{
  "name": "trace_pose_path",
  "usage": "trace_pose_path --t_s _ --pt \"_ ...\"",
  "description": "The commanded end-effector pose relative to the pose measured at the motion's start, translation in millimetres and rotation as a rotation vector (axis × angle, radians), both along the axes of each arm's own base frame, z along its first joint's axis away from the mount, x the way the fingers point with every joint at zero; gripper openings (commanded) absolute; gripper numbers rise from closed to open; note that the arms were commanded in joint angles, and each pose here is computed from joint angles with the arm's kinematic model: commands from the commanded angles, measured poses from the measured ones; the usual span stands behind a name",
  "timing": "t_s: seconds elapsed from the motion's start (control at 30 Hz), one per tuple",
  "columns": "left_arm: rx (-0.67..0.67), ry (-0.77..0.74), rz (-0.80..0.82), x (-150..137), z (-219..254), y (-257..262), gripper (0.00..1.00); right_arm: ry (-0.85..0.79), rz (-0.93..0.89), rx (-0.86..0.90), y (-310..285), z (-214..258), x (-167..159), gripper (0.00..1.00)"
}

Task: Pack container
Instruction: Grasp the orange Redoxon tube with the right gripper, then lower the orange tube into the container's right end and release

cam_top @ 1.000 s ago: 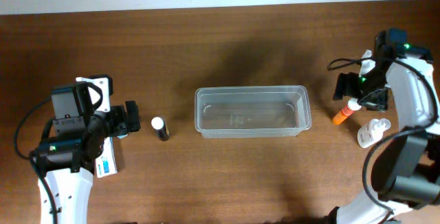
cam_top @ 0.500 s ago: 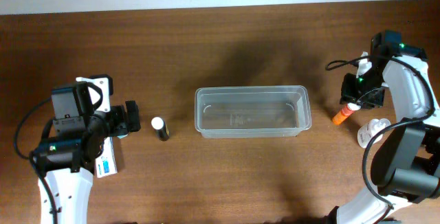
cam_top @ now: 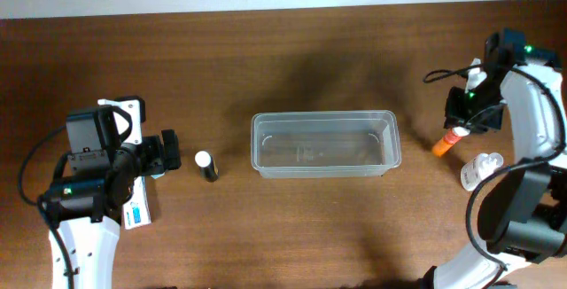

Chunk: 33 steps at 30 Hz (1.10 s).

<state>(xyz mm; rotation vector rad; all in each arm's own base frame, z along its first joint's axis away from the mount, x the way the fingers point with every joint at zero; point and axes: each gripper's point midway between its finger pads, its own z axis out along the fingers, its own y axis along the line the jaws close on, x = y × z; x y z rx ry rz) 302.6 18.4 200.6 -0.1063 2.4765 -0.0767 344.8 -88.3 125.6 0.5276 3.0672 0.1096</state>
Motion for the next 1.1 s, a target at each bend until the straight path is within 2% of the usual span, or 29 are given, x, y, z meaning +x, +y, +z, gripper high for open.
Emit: trace_pose_path --t_s 0.0,0.2,0.4,0.6,0.77,0.8,1.07 --pt "-0.014 -0.026 0.002 3.5 10.1 -0.8 0.99 -0.146 0.07 -0.027 20.3 69.6 3.8 0.17" --pt "-0.014 -0.026 0.002 3.6 10.1 -0.8 0.99 -0.256 0.243 0.019 81.1 126.2 -19.1 0.17" --pt "-0.013 -0.028 0.002 3.9 10.4 -0.7 0.99 -0.288 0.368 0.033 124.1 139.6 -31.8 0.18" --pt "-0.013 -0.033 0.002 5.0 11.2 -0.6 0.99 -0.239 0.455 0.049 153.4 100.8 -21.0 0.18" --pt "-0.013 -0.033 0.002 4.8 11.1 -0.6 0.99 -0.254 0.458 0.048 156.7 59.5 0.8 0.18" --pt "-0.013 -0.033 0.002 4.9 11.1 -0.6 0.99 -0.256 0.458 0.047 157.2 49.5 4.8 0.22" --pt "-0.013 -0.033 0.002 4.8 11.1 -0.6 0.99 -0.192 0.453 0.021 152.8 1.6 13.7 0.24"
